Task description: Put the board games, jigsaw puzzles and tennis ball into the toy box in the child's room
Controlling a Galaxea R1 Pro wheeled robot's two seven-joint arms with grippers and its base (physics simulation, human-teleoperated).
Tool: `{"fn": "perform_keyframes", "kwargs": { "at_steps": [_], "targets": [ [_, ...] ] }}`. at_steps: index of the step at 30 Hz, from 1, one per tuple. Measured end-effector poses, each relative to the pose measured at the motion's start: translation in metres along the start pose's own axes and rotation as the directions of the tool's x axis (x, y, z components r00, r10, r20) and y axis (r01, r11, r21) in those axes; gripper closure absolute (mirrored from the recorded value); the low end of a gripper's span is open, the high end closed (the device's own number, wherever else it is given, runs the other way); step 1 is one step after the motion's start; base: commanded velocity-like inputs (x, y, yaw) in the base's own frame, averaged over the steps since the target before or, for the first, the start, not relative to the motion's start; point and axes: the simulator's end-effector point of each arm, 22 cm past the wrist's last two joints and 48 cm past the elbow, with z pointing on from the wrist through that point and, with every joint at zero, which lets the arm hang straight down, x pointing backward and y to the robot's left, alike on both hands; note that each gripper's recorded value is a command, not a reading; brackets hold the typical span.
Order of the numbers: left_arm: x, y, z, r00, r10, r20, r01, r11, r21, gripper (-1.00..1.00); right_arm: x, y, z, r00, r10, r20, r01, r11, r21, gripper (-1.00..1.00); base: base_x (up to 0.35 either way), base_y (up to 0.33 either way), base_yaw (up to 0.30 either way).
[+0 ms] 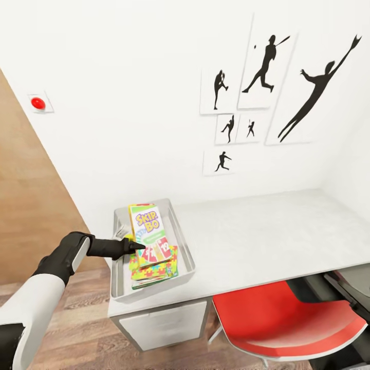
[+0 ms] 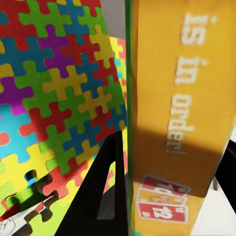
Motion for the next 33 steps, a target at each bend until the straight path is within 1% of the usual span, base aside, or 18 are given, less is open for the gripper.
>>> {"fn": "perform_keyframes", "kwargs": {
  "at_steps": [3, 4, 23, 27, 31, 33],
  "targets": [
    [0.000, 0.000, 0.000, 1.000, -0.001, -0.001, 0.001, 1.000, 0.003, 1.00, 0.000, 0.000, 0.000, 1.000, 0.001, 0.000, -0.001, 1.000, 0.000, -1.00, 0.000, 0.000, 0.000],
    [0.000, 0.000, 0.000, 1.000, -0.001, -0.001, 0.001, 1.000, 0.003, -1.00, 0.000, 0.000, 0.000, 1.000, 0.001, 0.000, -0.001, 1.000, 0.000, -1.00, 0.000, 0.000, 0.000],
    [-0.002, 0.001, -0.003, 1.000, 0.000, 0.006, 0.000, 1.000, 0.004, -1.00, 0.001, 0.000, 0.000, 1.000, 0.002, 0.002, -0.002, 1.000, -0.001, -1.00, 0.000, 0.000, 0.000],
    [-0.004, -0.002, -0.005, 1.000, 0.004, 0.010, -0.004, 1.000, 0.015, -1.00, 0.001, 0.000, 0.000, 1.000, 0.003, 0.001, -0.003, 1.000, 0.000, -1.00, 0.000, 0.000, 0.000],
    [-0.008, -0.024, -0.009, 0.999, 0.026, 0.019, -0.027, 0.995, 0.096, -1.00, 0.001, 0.000, 0.000, 1.000, 0.001, 0.003, -0.001, 1.000, -0.003, -1.00, 0.000, 0.000, 0.000],
    [-0.014, -0.057, -0.019, 0.997, 0.072, 0.042, -0.079, 0.977, 0.197, -1.00, 0.001, 0.001, 0.000, 1.000, 0.000, 0.005, 0.000, 1.000, -0.006, -1.00, 0.000, 0.000, 0.000]
  ]
}}
